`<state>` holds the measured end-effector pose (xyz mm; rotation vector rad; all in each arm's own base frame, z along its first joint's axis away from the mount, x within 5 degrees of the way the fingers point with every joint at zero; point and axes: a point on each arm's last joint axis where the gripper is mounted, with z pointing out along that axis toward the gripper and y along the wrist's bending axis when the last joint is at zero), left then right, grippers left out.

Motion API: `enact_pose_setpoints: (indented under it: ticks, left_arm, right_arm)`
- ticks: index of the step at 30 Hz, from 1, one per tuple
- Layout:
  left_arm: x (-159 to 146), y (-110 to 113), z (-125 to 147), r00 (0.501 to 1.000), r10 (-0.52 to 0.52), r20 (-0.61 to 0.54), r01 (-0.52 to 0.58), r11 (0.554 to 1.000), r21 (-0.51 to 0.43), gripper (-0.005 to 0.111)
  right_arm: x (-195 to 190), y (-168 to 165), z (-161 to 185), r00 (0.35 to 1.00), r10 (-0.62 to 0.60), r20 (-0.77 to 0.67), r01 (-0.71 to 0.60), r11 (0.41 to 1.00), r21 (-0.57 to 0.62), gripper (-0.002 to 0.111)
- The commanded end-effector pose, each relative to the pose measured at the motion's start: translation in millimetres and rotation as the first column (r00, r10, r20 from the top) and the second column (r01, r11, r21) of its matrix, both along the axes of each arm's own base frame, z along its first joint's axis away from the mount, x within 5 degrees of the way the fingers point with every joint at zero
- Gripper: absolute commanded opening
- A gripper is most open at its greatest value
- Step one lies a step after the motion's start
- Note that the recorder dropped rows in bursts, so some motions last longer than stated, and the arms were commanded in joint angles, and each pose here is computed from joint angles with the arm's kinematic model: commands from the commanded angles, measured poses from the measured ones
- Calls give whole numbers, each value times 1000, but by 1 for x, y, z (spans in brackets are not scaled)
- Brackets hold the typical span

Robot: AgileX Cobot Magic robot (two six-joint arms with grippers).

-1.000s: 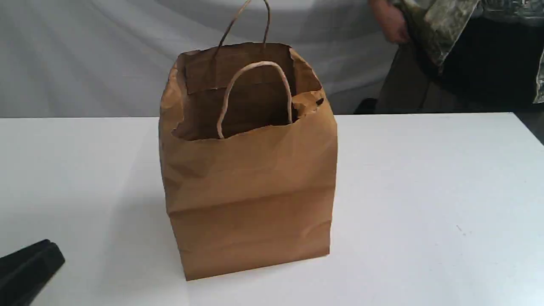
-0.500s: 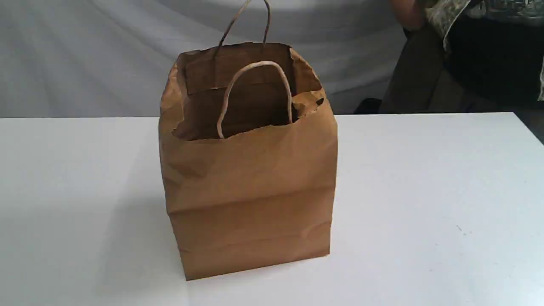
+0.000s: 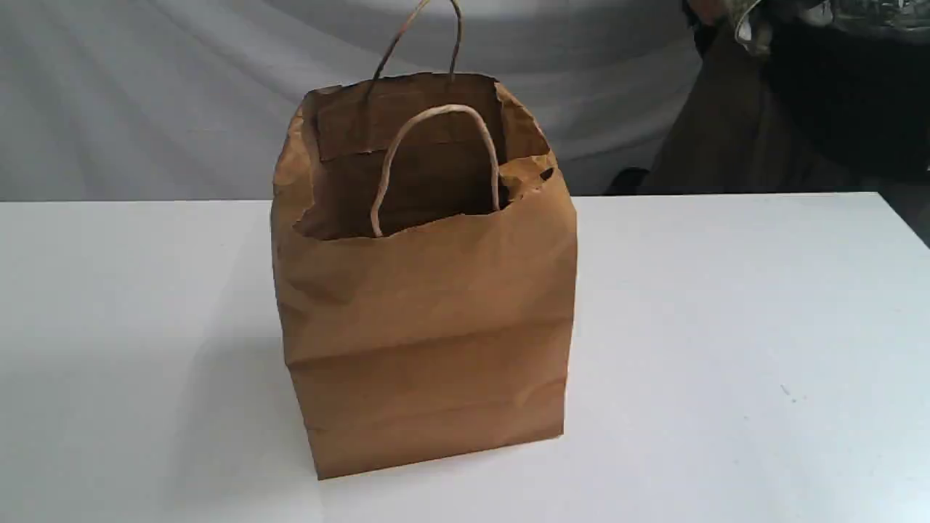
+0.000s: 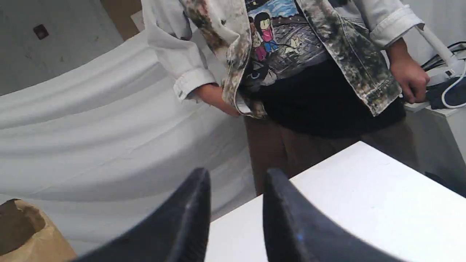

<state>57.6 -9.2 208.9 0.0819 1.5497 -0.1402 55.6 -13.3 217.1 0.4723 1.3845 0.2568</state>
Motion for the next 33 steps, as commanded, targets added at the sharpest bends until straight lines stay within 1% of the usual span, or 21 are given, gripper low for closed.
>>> enact_pose_setpoints:
  ticks: [1, 3, 5, 8, 12, 14, 15, 16, 18, 20, 21, 30, 32, 33]
  left_arm:
    - [-3, -5, -9, 996, -51, -75, 56, 996, 65, 0]
    - [-4, -7, -16, 987, -77, -142, 94, 988, 119, 0]
    - [-5, -8, -20, 980, -83, -181, 113, 981, 157, 0]
    - [-5, -7, -20, 981, -79, -177, 109, 980, 166, 0]
    - [-4, -5, -15, 990, -58, -127, 79, 983, 164, 0]
    - [-3, -3, -10, 997, -32, -64, 42, 987, 158, 0]
    - [-2, -1, -5, 1000, -11, -15, 13, 988, 152, 0]
    - [-2, 0, -2, 1000, 3, 17, -6, 990, 139, 0]
    - [-2, 3, 4, 996, 34, 77, -40, 997, 71, 0]
    - [-2, 5, 7, 993, 53, 106, -57, 998, 34, 0]
    - [-2, 5, 8, 991, 60, 117, -64, 998, 30, 0]
    - [-2, 4, 6, 995, 43, 88, -46, 998, 34, 0]
    - [-2, 3, 4, 996, 34, 78, -40, 996, 74, 0]
    - [-2, 3, 4, 996, 33, 79, -42, 992, 122, 0]
  right_arm:
    - [0, 0, -1, 1000, -4, -5, 4, 1000, -7, 26]
    - [0, 0, -1, 1000, -4, -5, 4, 1000, -5, 26]
    - [0, -1, -1, 1000, -6, -4, 6, 1000, -5, 26]
    - [0, -1, -1, 1000, -8, -4, 8, 1000, -5, 26]
    - [0, -1, -1, 1000, -8, -4, 8, 1000, -5, 26]
    - [0, -1, -1, 1000, -8, -4, 8, 1000, -5, 26]
    - [0, -1, -1, 1000, -8, -4, 8, 1000, -5, 26]
    - [0, -1, -1, 1000, -8, -4, 8, 1000, -5, 26]
    - [0, -1, -1, 1000, -8, -4, 8, 1000, -5, 26]
    - [0, -1, -1, 1000, -8, -4, 8, 1000, -7, 26]
    - [0, -1, -1, 1000, -8, -4, 8, 1000, -7, 26]
    - [0, -1, -1, 1000, -10, -3, 10, 1000, -7, 26]
    - [0, -1, -1, 1000, -10, -3, 10, 1000, -7, 26]
    - [0, -1, -1, 1000, -10, -3, 10, 1000, -7, 26]
